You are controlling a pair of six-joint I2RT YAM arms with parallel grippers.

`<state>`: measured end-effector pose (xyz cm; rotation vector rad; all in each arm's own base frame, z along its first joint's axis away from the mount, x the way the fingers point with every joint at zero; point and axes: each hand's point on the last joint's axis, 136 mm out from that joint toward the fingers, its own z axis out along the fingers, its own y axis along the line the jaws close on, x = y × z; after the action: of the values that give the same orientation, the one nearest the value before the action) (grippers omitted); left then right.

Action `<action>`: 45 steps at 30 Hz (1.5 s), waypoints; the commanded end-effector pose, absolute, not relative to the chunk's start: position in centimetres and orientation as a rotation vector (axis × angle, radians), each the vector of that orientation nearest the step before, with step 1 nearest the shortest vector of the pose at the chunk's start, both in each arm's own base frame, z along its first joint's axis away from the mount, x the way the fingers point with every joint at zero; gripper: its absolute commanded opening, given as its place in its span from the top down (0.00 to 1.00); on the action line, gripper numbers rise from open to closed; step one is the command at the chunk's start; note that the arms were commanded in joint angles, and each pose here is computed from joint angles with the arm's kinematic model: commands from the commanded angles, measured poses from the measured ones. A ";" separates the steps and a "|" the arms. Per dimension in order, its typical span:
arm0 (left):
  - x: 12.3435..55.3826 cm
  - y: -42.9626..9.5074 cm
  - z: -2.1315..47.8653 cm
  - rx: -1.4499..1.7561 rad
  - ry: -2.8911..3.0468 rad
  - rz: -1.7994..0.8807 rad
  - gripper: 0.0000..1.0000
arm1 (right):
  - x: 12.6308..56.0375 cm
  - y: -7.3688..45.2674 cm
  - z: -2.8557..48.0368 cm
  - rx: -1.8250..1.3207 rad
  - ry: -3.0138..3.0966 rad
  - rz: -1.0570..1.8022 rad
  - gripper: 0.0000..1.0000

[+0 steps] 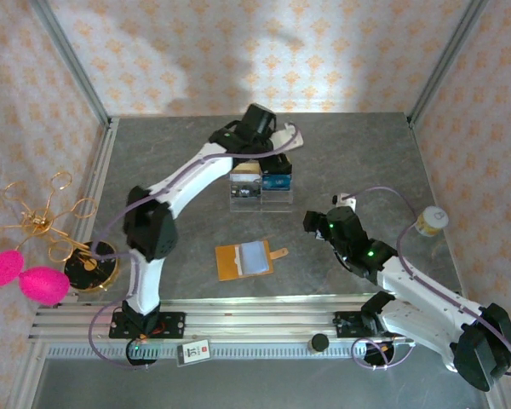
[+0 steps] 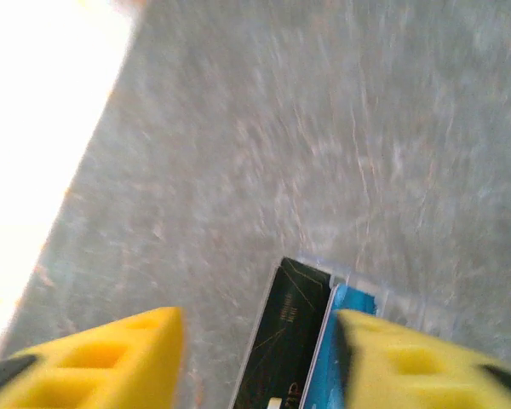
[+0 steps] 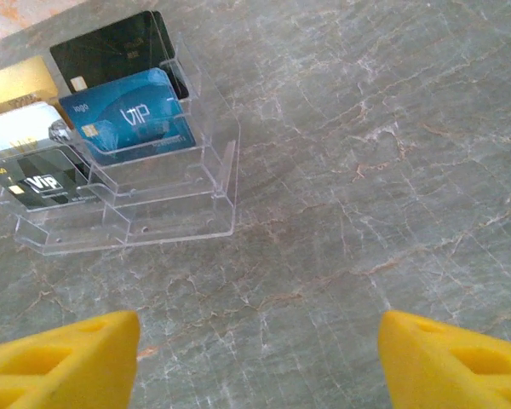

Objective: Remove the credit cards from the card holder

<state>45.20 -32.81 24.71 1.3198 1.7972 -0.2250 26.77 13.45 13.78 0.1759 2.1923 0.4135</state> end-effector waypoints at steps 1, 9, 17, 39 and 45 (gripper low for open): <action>42.6 -31.8 37.4 0.980 1.544 -0.399 0.01 | 27.6 13.7 15.6 0.187 2.126 0.439 0.07; 35.3 -17.9 39.6 0.124 1.286 -0.487 0.01 | 29.4 11.4 15.3 0.363 2.089 0.282 0.00; 34.8 -1.4 26.8 -0.427 1.545 0.060 0.01 | 30.8 10.3 14.3 0.519 2.059 0.195 0.00; 34.8 6.4 14.4 -0.406 1.527 0.198 0.00 | 31.1 5.7 22.5 0.438 1.581 0.041 0.00; 35.2 6.7 14.2 -0.430 1.546 0.235 0.01 | 33.8 3.1 21.5 0.412 1.589 -0.028 0.00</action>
<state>34.71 6.88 11.63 -0.4363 1.6538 0.2588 32.68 3.95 19.72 0.4464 1.6615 -0.0015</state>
